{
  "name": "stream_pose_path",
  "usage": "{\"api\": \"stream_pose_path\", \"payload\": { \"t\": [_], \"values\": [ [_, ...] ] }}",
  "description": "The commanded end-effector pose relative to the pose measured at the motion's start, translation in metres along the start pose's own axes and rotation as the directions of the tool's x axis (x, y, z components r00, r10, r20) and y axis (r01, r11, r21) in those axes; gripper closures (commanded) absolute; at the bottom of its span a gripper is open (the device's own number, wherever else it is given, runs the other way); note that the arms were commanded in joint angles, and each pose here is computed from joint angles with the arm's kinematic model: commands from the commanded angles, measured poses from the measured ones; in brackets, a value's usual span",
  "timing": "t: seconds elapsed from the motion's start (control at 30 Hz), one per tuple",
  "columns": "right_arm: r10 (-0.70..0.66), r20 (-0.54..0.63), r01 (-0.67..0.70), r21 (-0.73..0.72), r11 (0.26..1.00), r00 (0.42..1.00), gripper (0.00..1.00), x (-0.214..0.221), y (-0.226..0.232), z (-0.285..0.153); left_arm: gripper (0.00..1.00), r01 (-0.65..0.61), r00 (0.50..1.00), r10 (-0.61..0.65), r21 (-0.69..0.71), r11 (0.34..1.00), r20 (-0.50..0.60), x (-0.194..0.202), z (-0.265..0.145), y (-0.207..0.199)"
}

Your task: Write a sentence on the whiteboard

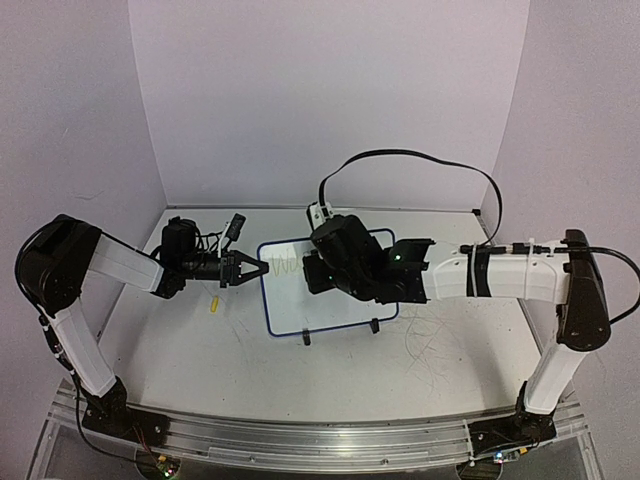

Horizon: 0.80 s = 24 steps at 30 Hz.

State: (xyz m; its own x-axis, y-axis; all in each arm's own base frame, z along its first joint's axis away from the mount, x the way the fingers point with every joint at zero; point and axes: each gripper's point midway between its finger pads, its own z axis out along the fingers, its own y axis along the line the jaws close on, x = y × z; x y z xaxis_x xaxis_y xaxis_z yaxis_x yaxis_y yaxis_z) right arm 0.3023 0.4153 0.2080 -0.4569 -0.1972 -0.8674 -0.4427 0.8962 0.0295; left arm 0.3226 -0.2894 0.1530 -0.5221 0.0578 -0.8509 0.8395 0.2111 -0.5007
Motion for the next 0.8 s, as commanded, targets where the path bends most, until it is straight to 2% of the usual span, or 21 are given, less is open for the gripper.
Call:
{"api": "stream_pose_path", "payload": {
  "t": [0.0,0.23,0.77],
  "values": [
    [0.021,0.059,-0.020,-0.021,1.000,0.998,1.00,-0.027,0.007,-0.005,1.00,-0.010,1.000,0.009,-0.086,0.996,-0.014,0.006,-0.004,0.016],
    [0.021,0.044,-0.020,-0.043,0.999,0.999,1.00,-0.023,0.013,0.000,1.00,-0.011,1.000,0.010,-0.083,0.996,-0.014,0.005,-0.003,0.016],
    [0.050,0.029,-0.051,0.015,0.999,0.998,1.00,-0.017,0.000,0.003,1.00,-0.013,1.000,0.012,-0.082,0.997,-0.014,0.004,-0.004,0.015]
  ]
}}
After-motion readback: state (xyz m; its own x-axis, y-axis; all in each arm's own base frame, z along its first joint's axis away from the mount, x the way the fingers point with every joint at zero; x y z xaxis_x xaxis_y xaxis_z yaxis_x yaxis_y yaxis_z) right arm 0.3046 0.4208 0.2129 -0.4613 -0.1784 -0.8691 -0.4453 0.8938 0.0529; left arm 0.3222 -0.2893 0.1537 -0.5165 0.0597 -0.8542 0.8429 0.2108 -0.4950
